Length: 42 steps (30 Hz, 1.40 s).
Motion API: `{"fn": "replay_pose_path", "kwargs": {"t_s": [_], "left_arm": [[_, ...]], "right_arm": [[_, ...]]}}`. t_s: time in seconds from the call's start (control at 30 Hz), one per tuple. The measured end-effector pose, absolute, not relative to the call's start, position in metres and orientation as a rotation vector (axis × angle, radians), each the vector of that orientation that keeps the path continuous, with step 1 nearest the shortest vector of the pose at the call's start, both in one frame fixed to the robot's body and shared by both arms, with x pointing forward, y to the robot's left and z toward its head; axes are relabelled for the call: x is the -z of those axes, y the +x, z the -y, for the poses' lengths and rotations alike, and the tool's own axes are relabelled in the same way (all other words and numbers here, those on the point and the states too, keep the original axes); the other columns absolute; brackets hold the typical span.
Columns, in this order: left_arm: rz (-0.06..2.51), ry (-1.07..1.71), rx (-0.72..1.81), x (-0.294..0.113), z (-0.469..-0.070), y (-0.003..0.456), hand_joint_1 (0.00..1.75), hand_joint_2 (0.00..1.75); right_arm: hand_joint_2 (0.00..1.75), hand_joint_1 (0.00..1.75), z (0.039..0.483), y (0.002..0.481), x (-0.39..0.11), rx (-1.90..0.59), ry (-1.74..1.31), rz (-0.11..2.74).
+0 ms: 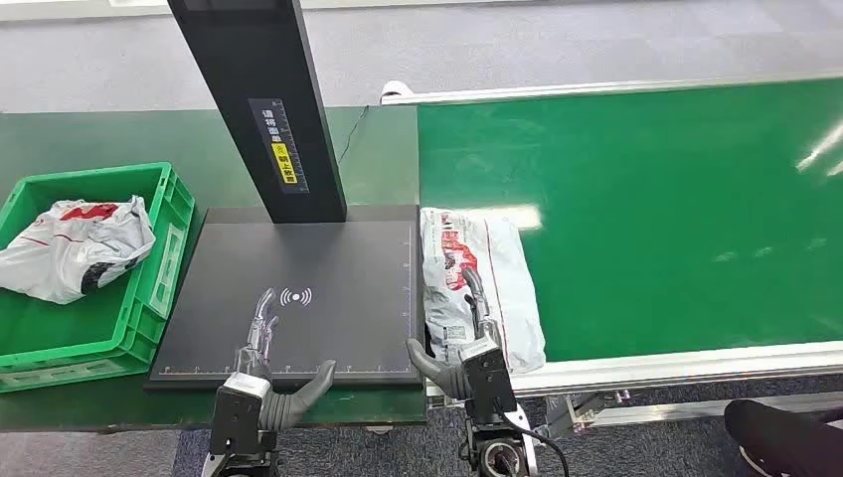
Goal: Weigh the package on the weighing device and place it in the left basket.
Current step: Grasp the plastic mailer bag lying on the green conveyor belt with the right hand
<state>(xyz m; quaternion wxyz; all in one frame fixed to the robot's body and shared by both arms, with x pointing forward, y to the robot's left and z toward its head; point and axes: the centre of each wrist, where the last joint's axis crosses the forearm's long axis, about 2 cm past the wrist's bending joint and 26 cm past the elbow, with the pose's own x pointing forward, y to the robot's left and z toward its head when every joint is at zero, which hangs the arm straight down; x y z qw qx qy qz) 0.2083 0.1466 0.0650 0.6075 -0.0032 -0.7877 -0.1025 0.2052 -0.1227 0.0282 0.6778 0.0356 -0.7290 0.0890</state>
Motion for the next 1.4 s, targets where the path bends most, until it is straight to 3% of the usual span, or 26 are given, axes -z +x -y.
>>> {"fn": "replay_pose_path", "kwargs": {"t_s": [1.4], "left_arm": [[1.831,-0.008,0.232,-0.0668,-0.1439,0.1993,0.0,1.75]], "right_arm": [[1.75,0.0,0.1225,0.1966,-0.0249,-0.194,0.077,1.624]]}}
